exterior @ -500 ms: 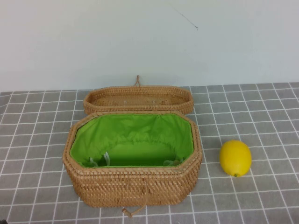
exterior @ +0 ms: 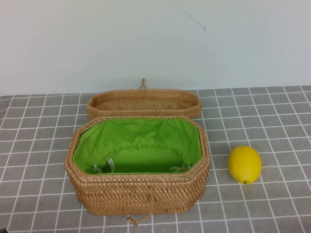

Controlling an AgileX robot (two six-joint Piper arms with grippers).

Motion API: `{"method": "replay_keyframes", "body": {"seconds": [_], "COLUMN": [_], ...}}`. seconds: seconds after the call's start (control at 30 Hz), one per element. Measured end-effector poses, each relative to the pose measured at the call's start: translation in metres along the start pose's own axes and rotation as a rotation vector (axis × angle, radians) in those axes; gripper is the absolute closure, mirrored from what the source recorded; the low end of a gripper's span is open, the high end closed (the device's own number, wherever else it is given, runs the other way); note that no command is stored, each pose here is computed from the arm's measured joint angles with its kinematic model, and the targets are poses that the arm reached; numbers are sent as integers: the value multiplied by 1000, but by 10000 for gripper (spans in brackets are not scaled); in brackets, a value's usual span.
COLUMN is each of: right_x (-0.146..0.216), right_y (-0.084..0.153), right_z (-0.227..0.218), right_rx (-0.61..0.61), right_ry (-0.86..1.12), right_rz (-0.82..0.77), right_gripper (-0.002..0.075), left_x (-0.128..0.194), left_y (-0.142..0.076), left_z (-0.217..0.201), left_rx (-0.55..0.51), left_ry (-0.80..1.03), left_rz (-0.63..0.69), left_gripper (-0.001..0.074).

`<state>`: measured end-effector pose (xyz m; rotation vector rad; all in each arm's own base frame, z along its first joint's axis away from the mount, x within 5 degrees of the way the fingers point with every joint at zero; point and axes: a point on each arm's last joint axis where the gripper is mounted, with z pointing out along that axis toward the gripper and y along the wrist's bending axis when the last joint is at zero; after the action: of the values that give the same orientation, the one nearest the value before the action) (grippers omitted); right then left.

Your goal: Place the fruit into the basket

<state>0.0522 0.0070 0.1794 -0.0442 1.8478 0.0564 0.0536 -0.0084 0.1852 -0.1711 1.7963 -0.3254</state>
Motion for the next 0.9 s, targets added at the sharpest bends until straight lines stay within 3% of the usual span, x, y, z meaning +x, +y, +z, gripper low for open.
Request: {"method": "replay_keyframes", "body": {"seconds": [0.53, 0.9], "right_x": [-1, -39], "right_y": [0, -10], "right_z": [0, -9], "right_rx": [2, 117], "right_ry": [-8, -444], "right_rz": [0, 2], "right_gripper": [726, 726], "left_x": [0, 0], "left_y": [0, 0], "left_z": [0, 0], "left_rx": [0, 0], "left_ry": [0, 0], "left_rz": [0, 0], "left_gripper": [738, 738]}}
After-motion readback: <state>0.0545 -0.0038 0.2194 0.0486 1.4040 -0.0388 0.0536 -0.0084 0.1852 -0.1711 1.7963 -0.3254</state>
